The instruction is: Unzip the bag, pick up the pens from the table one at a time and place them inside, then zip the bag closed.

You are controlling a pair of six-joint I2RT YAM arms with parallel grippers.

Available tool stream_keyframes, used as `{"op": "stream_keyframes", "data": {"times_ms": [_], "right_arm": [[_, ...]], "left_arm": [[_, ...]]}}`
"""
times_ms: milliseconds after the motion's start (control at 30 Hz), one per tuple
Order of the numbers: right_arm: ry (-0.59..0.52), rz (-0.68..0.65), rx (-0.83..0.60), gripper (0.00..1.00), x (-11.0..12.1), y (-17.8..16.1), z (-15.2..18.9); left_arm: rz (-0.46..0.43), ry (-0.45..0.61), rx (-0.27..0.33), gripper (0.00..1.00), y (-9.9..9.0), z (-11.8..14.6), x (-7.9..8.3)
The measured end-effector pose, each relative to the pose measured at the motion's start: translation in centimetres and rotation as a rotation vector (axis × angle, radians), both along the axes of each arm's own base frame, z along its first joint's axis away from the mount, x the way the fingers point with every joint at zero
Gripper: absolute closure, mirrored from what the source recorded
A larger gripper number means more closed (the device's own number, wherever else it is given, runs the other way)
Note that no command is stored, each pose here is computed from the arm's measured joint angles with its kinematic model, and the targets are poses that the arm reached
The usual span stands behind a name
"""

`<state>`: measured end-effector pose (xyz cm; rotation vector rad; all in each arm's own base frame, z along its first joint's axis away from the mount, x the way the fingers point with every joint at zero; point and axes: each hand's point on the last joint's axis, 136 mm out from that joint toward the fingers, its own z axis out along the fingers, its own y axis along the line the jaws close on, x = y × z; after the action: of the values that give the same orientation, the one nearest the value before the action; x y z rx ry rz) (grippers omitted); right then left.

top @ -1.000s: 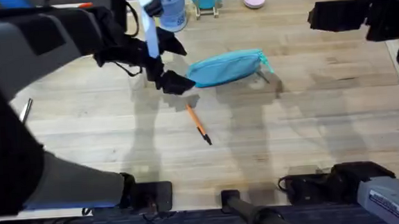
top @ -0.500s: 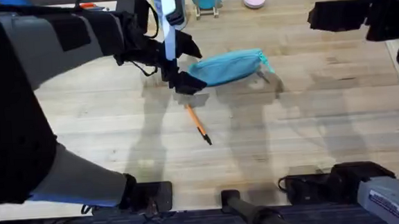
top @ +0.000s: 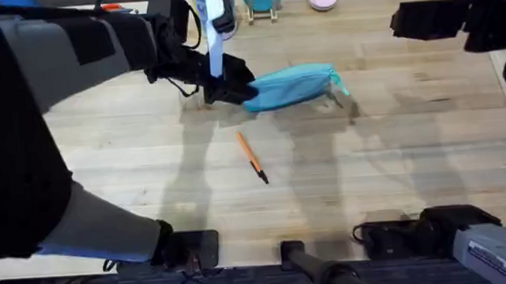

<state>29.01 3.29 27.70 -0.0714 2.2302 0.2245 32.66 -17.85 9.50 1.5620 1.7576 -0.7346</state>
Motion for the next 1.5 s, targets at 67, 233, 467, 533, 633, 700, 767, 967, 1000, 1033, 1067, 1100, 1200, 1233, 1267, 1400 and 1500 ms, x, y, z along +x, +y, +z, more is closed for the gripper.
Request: {"op": "stream_keyframes", "data": {"times_ms": [67, 233, 467, 533, 633, 700, 767, 967, 1000, 1033, 1067, 1100, 1200, 1233, 1267, 1400, 1500], "right_arm": [[0.0, 0.0, 0.0, 0.004, 0.0, 0.0, 0.0], [0.0, 0.0, 0.0, 0.004, 0.0, 0.0, 0.0], [0.0, 0.0, 0.0, 0.004, 0.0, 0.0, 0.0], [0.002, 0.0, 0.0, 0.004, 0.0, 0.0, 0.0], [0.032, -0.001, -0.001, 0.004, -0.5, 0.0, -0.6], [0.06, -0.004, -0.004, 0.004, -0.9, -0.1, -1.1], [0.085, -0.004, -0.004, 0.004, -1.3, -0.1, -1.6], [0.214, 0.023, 0.022, 0.004, -2.4, 0.5, -3.9], [0.237, 0.026, 0.025, 0.004, -2.6, 0.6, -4.4], [0.256, 0.025, 0.029, 0.004, -2.8, 0.6, -4.7], [0.274, 0.023, 0.034, 0.005, -2.9, 0.7, -5.0], [0.289, 0.019, 0.042, 0.004, -3.0, 0.7, -5.2], [0.324, 0.006, 0.062, 0.004, -3.1, 0.8, -5.8], [0.331, 0.002, 0.068, 0.004, -3.1, 0.9, -5.9], [0.335, -0.002, 0.072, 0.004, -3.0, 0.9, -6.0], [0.344, -0.013, 0.082, 0.004, -3.0, 0.9, -6.1], [0.345, -0.016, 0.085, 0.004, -3.0, 0.9, -6.1]], "left_arm": [[0.0, -0.001, 0.002, 0.954, 0.0, 0.0, 0.0], [0.0, 0.0, 0.003, 0.956, 0.0, 0.0, 0.0], [0.0, 0.0, 0.003, 0.956, 0.0, 0.0, 0.0], [0.0, 0.0, 0.003, 0.956, 0.0, 0.0, 0.0], [0.0, 0.0, 0.003, 0.956, 0.0, 0.0, 0.0], [0.0, -0.001, 0.003, 0.956, 0.0, 0.0, 0.0], [0.0, 0.0, 0.003, 0.956, 0.0, 0.0, 0.0], [0.0, 0.0, 0.003, 0.956, 0.0, 0.0, 0.0], [0.0, 0.0, 0.003, 0.956, 0.0, 0.0, 0.0], [0.0, 0.0, 0.003, 0.956, 0.0, 0.0, 0.0], [0.0, 0.0, 0.003, 0.956, 0.0, 0.0, 0.0], [0.0, 0.0, 0.003, 0.956, 0.0, 0.0, 0.0], [0.0, 0.0, 0.003, 0.956, 0.0, 0.0, 0.0], [0.0, 0.0, 0.003, 0.956, 0.0, 0.0, 0.0], [0.0, 0.0, 0.003, 0.956, 0.0, 0.0, 0.0], [0.0, 0.0, 0.003, 0.957, 0.0, 0.0, 0.0], [0.0, 0.0, 0.003, 0.957, 0.0, 0.0, 0.0]]}}
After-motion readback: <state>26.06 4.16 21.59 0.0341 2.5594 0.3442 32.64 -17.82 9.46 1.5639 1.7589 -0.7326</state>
